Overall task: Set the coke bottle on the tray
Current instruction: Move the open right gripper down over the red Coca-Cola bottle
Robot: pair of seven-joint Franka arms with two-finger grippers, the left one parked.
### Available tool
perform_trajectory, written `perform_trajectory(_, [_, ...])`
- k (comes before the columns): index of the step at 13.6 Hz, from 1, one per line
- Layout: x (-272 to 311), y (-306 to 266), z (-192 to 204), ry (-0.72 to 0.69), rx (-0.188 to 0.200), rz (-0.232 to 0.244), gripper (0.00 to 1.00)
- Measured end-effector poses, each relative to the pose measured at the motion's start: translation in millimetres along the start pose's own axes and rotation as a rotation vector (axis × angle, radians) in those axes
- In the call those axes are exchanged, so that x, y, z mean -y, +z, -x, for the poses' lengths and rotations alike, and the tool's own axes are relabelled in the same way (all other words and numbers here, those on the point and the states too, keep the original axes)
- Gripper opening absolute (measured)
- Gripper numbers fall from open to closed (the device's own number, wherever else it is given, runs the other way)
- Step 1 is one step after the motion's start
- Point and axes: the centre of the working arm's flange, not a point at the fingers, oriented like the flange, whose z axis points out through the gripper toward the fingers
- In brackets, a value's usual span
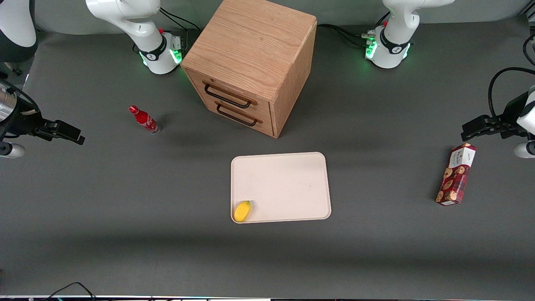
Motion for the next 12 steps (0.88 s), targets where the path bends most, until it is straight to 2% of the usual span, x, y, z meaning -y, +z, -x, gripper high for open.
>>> perform_trajectory(3, [-0.3,1.0,1.3,0.0,0.003,0.0,1.0])
perform_trajectory(5, [-1.5,14.0,3.9,0.002,0.034,0.005,1.0])
perform_trajectory(8, [-6.9,61.2,20.6,0.006,0.141,0.019,1.0])
perform_trajectory(10, [-12.4,98.7,43.0,0.008,0.236,0.035,1.0])
perform_trajectory(12, [-21.6,131.3,75.2,-0.002,0.314,0.078,1.0])
